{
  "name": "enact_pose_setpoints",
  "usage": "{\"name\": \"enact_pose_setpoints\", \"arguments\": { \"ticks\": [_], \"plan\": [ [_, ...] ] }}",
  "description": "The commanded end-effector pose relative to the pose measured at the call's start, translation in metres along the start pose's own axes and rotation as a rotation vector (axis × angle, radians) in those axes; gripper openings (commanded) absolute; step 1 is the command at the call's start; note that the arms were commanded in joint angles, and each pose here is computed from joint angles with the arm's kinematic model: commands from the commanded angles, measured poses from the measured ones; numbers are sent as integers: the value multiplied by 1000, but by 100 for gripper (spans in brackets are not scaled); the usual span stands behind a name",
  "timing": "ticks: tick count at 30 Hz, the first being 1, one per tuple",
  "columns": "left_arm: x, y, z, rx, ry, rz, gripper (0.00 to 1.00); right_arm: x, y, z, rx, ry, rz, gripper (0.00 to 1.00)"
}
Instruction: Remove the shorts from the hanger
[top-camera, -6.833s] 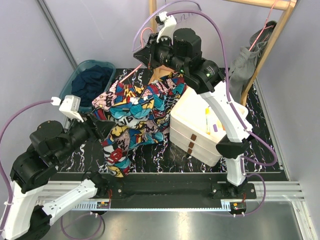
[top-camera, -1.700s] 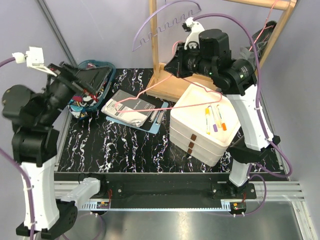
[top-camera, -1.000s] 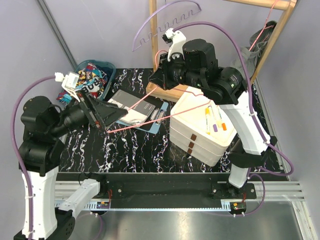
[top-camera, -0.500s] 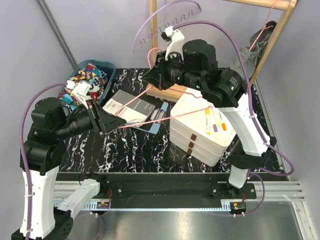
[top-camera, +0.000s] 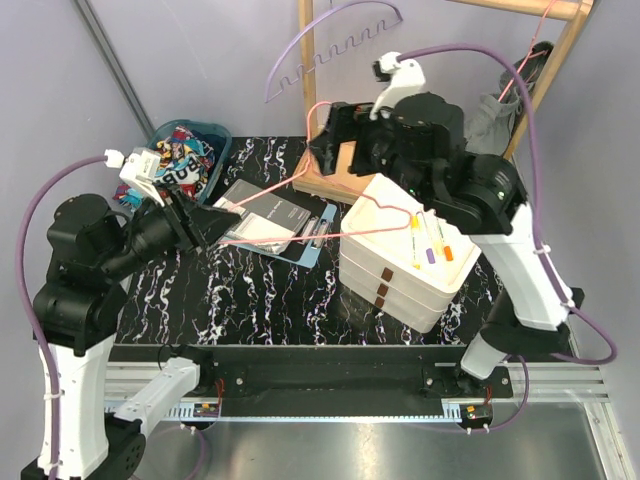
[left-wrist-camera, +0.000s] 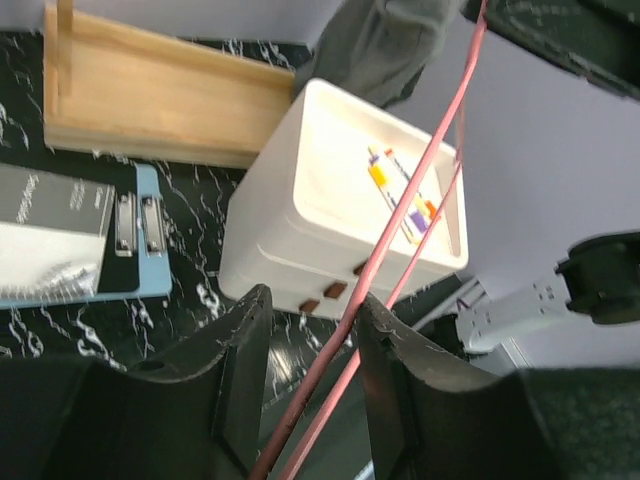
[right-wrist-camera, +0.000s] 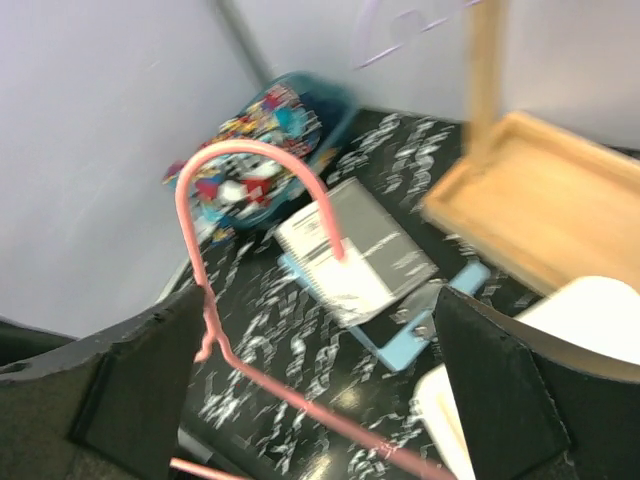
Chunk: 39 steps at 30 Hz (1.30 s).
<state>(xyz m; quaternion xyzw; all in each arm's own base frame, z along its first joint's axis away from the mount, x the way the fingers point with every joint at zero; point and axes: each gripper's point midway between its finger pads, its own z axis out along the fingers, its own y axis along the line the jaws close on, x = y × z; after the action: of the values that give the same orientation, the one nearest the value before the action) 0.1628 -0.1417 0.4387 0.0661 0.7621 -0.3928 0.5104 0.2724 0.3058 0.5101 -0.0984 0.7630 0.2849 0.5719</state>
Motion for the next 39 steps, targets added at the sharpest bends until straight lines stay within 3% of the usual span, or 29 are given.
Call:
{"name": "enact_pose_setpoints", "arguments": {
  "ticks": [1,5,9,16,23,27,39],
  "plan": [
    [-40,6,17,-22,-149,28,0,-62,-60,-54,243,-245,61,100],
    [-69,9,49,17,-206,14,0,-62,-73,-79,253,-264,65,100],
    [-83,10,74,51,-175,20,0,-64,-77,-97,230,-285,44,100],
    [-135,17,114,48,-287,2,0,-61,-101,-129,276,-325,40,100],
    [-183,37,183,-22,-388,-37,0,-66,-129,-167,355,-388,71,100],
    [-213,29,204,-31,-464,-21,0,-70,-140,-181,399,-412,59,100],
    [-214,85,287,-190,-519,-78,0,-77,-164,-210,496,-452,30,100]
  ]
}}
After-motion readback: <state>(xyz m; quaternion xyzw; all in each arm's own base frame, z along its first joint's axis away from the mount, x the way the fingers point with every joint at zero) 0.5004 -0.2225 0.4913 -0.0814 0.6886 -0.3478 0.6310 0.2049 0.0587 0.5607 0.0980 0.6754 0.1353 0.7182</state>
